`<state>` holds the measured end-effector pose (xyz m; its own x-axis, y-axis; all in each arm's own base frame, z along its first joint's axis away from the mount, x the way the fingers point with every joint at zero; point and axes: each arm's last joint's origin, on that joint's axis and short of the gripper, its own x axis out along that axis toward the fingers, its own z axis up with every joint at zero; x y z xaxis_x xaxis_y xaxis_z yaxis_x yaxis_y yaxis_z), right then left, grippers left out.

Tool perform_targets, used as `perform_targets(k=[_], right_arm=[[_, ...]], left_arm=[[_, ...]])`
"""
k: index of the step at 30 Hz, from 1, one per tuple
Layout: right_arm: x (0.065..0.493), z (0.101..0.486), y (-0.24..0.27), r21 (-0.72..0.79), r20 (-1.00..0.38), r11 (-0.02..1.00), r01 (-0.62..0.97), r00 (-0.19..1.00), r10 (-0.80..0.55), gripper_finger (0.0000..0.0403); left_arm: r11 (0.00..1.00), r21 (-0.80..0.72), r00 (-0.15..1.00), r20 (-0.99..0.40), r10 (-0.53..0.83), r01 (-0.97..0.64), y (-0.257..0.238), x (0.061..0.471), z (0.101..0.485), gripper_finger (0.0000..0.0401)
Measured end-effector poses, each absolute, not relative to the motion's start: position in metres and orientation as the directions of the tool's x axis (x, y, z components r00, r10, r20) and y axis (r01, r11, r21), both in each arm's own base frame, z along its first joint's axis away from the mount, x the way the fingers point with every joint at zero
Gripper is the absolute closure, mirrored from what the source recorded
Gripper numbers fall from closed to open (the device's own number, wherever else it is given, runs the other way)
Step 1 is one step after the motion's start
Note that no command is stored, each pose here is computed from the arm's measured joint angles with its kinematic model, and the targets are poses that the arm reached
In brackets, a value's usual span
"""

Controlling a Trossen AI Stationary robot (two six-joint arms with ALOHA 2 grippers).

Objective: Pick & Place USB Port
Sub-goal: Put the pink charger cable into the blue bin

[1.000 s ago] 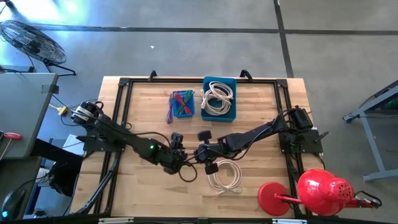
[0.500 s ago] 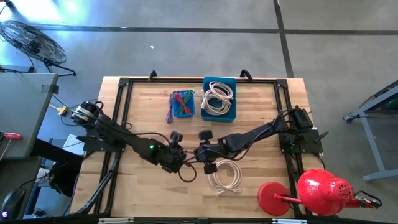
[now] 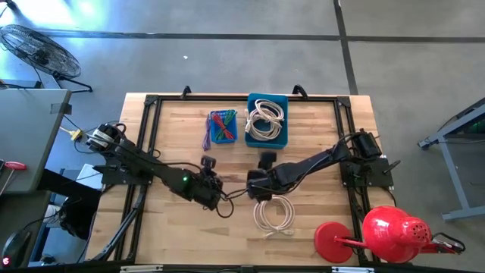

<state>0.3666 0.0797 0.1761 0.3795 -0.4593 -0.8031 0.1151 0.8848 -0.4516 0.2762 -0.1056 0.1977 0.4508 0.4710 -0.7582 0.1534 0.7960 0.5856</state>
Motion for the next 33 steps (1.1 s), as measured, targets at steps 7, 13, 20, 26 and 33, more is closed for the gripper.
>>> perform_targets(k=[7,13,20,26,33], right_arm=[[0.349,0.176,0.070,-0.592,-0.719,0.755,0.282,0.237,-0.653,0.0242],[0.322,0.180,0.064,-0.701,-0.618,0.584,0.410,0.060,-0.784,0.0242],[0.295,0.192,0.074,-0.774,-0.485,0.416,0.478,-0.025,-0.874,0.0242],[0.289,0.195,0.083,-0.779,-0.465,0.409,0.476,-0.001,-0.885,0.0242],[0.287,0.202,0.083,-0.767,-0.470,0.415,0.489,0.012,-0.882,0.0242]], left_arm=[[0.755,0.647,0.414,-0.720,0.557,0.108,-0.101,0.271,0.198,0.0381],[0.701,0.710,0.381,-0.668,0.639,0.070,-0.097,0.265,0.198,0.0381],[0.612,0.790,0.388,-0.577,0.718,0.041,-0.094,0.265,0.208,0.0381],[0.473,0.881,0.405,-0.431,0.806,-0.004,-0.092,0.271,0.232,0.0381],[0.344,0.934,0.367,-0.353,0.861,0.091,-0.070,0.291,0.264,0.0381]])
